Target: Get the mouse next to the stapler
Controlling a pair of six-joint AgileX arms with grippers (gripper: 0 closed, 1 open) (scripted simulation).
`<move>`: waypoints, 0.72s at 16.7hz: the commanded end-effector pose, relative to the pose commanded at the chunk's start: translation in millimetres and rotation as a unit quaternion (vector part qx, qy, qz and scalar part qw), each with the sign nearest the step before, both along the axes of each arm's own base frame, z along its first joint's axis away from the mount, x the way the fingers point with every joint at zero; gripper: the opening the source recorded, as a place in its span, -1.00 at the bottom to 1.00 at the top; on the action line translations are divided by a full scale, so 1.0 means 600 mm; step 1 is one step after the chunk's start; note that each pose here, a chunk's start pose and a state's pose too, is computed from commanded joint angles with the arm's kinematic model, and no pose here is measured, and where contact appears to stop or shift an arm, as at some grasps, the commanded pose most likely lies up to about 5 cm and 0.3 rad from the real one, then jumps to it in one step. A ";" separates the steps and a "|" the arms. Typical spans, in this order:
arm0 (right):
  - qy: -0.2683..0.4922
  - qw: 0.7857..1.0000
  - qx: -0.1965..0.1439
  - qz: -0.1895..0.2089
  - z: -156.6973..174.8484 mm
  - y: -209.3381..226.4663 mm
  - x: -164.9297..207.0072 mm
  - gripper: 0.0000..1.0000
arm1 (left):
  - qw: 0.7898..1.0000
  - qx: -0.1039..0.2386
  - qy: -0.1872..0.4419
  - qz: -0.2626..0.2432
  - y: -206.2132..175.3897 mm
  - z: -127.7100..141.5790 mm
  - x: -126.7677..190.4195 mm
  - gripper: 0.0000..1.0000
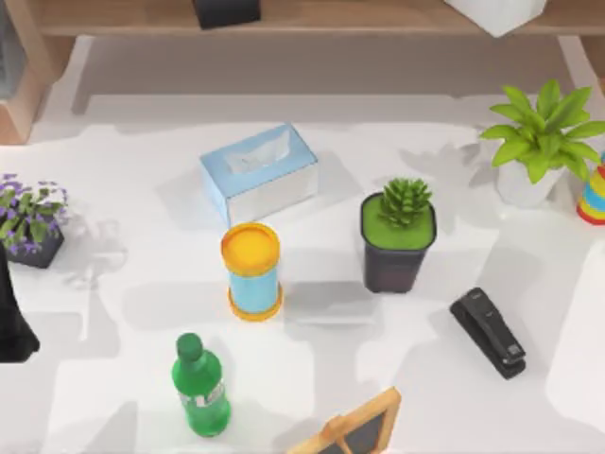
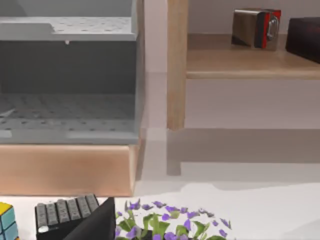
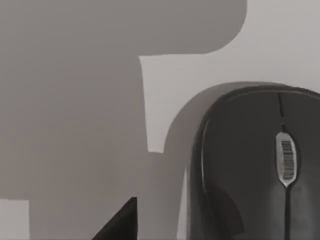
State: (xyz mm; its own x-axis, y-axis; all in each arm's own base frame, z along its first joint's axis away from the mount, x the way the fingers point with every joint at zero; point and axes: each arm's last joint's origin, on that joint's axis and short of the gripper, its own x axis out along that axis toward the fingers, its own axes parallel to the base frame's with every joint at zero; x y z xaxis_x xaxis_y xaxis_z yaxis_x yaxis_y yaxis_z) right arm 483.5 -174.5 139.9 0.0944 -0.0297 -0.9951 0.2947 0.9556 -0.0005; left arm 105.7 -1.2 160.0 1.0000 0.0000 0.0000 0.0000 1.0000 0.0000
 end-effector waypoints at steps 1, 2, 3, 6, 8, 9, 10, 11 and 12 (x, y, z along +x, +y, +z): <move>0.000 1.000 0.000 0.000 0.000 0.000 0.000 0.25 | 1.000 0.000 0.000 0.000 0.000 0.000 0.000 1.00; 0.000 1.000 0.000 0.000 0.000 0.000 0.000 0.10 | 1.000 0.000 0.000 0.000 0.000 0.000 0.000 1.00; 0.000 1.000 0.000 0.000 0.000 0.000 0.000 -0.06 | 1.000 0.000 0.000 0.000 0.000 0.000 0.000 1.00; 0.000 1.000 0.000 0.000 0.000 0.000 0.000 -0.51 | 1.000 0.000 0.000 0.000 0.000 0.000 0.000 1.00; 0.000 1.000 0.000 0.000 0.000 0.000 0.000 -0.81 | 1.000 0.000 0.000 0.000 0.000 0.000 0.000 1.00; 0.000 1.000 0.000 0.000 0.000 0.000 0.000 -0.96 | 1.000 0.000 0.000 0.000 0.000 0.000 0.000 1.00; 0.000 1.000 0.000 0.000 0.000 0.000 0.000 -1.00 | 1.000 0.000 0.000 0.000 0.000 0.000 0.000 1.00; 0.000 1.000 0.000 0.000 0.000 0.000 0.000 -1.00 | 1.000 0.000 0.000 0.000 0.000 0.000 0.000 1.00; 0.000 1.000 0.000 0.000 0.000 0.000 0.000 -1.00 | 1.000 0.000 0.000 0.000 0.000 0.000 0.000 1.00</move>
State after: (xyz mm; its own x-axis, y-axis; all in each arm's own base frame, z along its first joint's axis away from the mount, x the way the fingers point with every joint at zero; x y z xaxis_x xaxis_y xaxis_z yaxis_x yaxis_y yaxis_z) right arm 483.5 -174.5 139.9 0.0944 -0.0297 -0.9951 0.2947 0.9556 -0.0005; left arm 105.7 -1.2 160.0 1.0000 0.0000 0.0000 0.0000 1.0000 0.0000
